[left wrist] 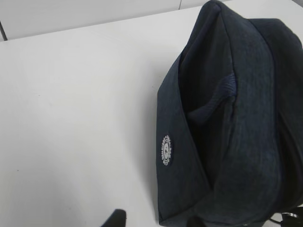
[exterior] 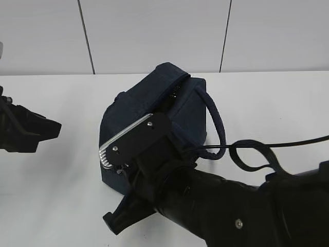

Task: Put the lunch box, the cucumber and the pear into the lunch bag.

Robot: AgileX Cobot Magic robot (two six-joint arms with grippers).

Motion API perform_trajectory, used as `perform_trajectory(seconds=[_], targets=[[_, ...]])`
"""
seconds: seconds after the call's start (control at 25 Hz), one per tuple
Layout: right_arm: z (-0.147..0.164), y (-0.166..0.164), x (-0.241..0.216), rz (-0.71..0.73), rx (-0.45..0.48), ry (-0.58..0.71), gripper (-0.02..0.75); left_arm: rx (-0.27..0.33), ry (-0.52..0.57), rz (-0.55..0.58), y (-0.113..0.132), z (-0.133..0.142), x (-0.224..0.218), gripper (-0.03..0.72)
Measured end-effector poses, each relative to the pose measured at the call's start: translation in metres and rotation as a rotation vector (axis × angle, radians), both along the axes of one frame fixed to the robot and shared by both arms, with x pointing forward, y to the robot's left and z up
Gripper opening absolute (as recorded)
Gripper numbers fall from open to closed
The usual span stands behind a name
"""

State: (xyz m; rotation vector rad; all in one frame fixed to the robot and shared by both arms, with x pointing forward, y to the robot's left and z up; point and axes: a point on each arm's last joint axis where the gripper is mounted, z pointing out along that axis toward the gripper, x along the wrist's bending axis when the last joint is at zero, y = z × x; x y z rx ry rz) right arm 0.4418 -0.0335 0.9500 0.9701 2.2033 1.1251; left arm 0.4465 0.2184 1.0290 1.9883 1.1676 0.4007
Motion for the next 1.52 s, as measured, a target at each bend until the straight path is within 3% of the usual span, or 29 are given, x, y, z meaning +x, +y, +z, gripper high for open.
perform_trajectory(seconds=[0.4, 0.72, 0.96, 1.08, 1.16, 1.36, 1.52], targets=[[0.022, 0.014, 0.006, 0.055, 0.043, -0.056, 0.000, 0.002, 0.065, -0.032, -0.003, -0.008, 0.000, 0.241], [0.030, 0.019, 0.009, 0.059, 0.063, -0.076, 0.000, 0.047, 0.134, -0.061, -0.006, -0.029, 0.010, 0.241], [0.032, 0.020, 0.010, 0.056, 0.069, -0.083, 0.000, 0.121, 0.004, -0.266, -0.012, -0.030, 0.012, 0.241], [0.032, 0.020, 0.010, 0.056, 0.069, -0.083, 0.000, 0.096, -0.075, -0.394, -0.020, -0.025, 0.009, 0.241], [0.032, 0.020, 0.010, 0.055, 0.069, -0.084, 0.000, 0.075, -0.116, -0.421, -0.023, -0.023, 0.009, 0.241], [0.032, 0.020, 0.010, 0.055, 0.069, -0.085, 0.000, 0.056, -0.061, -0.484, -0.026, -0.039, 0.014, 0.241], [0.032, 0.020, 0.010, 0.055, 0.069, -0.085, 0.000, 0.073, 0.006, -0.522, -0.027, -0.061, 0.022, 0.241]])
